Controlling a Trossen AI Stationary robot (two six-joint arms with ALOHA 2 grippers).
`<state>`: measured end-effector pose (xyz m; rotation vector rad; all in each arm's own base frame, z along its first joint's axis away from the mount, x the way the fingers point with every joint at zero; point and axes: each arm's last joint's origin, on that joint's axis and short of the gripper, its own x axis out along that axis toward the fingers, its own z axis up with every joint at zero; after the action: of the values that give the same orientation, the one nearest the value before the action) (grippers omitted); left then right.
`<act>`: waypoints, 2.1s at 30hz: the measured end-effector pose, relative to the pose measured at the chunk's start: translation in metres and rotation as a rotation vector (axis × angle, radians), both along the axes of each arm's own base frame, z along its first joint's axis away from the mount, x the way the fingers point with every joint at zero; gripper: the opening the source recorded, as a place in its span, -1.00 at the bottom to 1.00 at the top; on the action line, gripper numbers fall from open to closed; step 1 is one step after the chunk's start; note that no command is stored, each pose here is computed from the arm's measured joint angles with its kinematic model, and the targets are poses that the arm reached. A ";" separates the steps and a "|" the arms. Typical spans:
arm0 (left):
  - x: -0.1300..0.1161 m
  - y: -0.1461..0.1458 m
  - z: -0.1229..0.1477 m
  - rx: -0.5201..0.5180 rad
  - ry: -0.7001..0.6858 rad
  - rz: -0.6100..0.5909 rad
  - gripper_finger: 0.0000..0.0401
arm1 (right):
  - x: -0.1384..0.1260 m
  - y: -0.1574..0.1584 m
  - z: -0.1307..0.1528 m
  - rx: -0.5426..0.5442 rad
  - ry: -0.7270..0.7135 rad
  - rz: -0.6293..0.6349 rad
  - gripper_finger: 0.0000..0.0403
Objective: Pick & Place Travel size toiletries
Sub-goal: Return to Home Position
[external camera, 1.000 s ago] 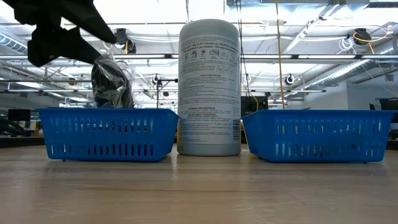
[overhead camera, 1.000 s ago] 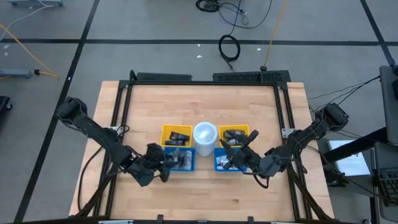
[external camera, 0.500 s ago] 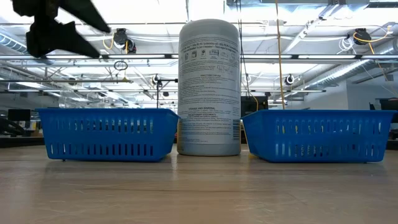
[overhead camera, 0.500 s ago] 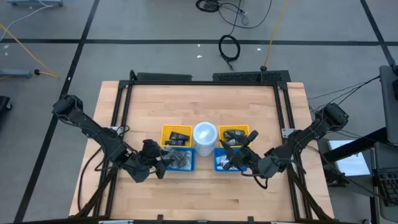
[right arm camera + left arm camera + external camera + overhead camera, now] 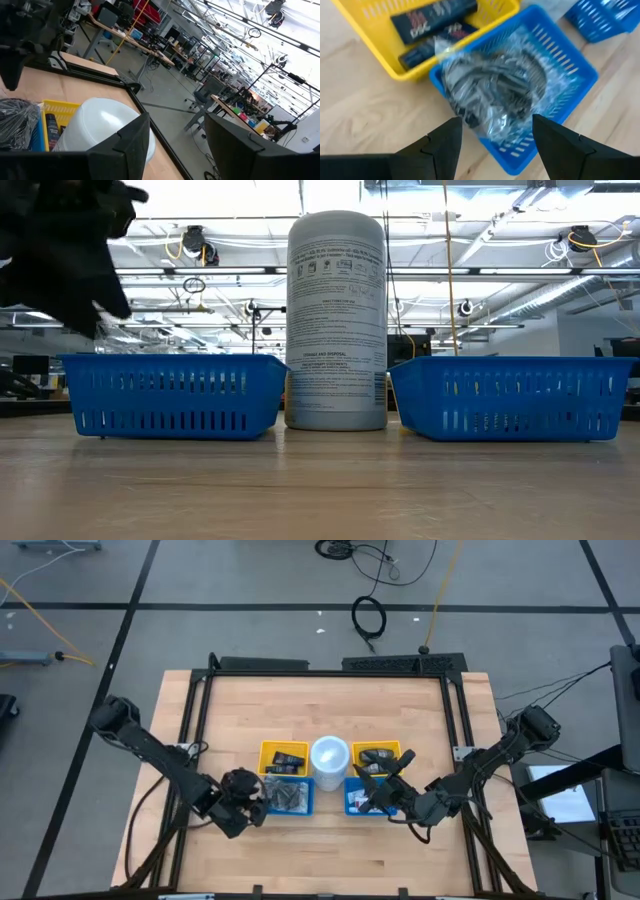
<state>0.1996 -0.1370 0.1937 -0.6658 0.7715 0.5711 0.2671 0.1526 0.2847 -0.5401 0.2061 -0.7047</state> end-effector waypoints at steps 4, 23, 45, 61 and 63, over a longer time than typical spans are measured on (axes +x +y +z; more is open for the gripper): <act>0.001 -0.002 -0.009 -0.028 0.052 0.019 0.19 | 0.000 0.000 0.000 0.000 0.000 0.000 -0.11; 0.003 -0.002 -0.014 0.035 0.052 0.017 -0.89 | 0.000 0.000 -0.003 -0.004 0.016 0.001 -0.15; 0.006 -0.005 0.002 0.076 -0.064 -0.074 -0.68 | 0.000 0.000 -0.003 0.004 0.010 0.001 -0.15; 0.010 -0.007 0.006 0.084 -0.110 -0.116 0.23 | 0.000 0.000 -0.005 0.001 0.020 0.000 -0.15; 0.008 -0.006 0.012 0.083 -0.123 -0.125 0.27 | 0.000 0.000 -0.005 -0.002 0.023 0.000 -0.15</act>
<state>0.2073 -0.1427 0.2052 -0.5670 0.6654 0.4418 0.2670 0.1524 0.2796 -0.5505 0.2274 -0.6989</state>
